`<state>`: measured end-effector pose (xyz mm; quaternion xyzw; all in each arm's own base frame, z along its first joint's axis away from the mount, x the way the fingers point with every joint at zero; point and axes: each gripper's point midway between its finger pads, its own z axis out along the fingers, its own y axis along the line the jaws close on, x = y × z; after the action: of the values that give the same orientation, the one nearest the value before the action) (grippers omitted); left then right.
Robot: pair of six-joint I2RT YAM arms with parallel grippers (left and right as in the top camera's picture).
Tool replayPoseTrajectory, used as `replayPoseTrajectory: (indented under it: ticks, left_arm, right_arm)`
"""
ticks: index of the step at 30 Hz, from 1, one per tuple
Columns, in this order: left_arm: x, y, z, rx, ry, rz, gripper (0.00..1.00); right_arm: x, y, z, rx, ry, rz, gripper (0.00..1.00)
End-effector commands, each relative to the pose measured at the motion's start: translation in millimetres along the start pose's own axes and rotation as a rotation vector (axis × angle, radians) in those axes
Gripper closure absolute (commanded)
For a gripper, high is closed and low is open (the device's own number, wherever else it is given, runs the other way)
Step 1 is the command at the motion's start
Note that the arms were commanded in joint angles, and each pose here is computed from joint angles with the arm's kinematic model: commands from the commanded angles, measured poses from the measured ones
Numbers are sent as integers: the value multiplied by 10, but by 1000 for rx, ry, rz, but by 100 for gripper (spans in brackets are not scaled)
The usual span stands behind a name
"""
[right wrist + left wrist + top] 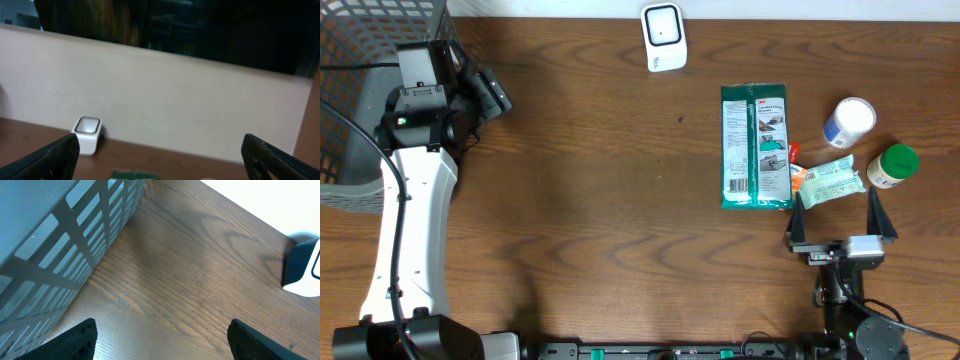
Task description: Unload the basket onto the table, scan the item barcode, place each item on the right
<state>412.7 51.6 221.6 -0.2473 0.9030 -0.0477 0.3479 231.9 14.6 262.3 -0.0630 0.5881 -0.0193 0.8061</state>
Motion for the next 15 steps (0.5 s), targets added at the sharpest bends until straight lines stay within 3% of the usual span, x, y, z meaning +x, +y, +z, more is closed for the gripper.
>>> replayPoseTrajectory:
  ticks: [1, 10, 15]
  left_arm:
    - [-9, 75, 34, -25, -1, -14, 16]
    - [-9, 75, 34, -25, -1, -14, 16]
    - [-9, 74, 34, -25, 0, -14, 16]
  right_arm:
    - [136, -23, -9, 23, 19, 50, 1]
    - [872, 67, -124, -1, 305, 70, 1]
    - [1044, 89, -185, 0, 380, 106, 1]
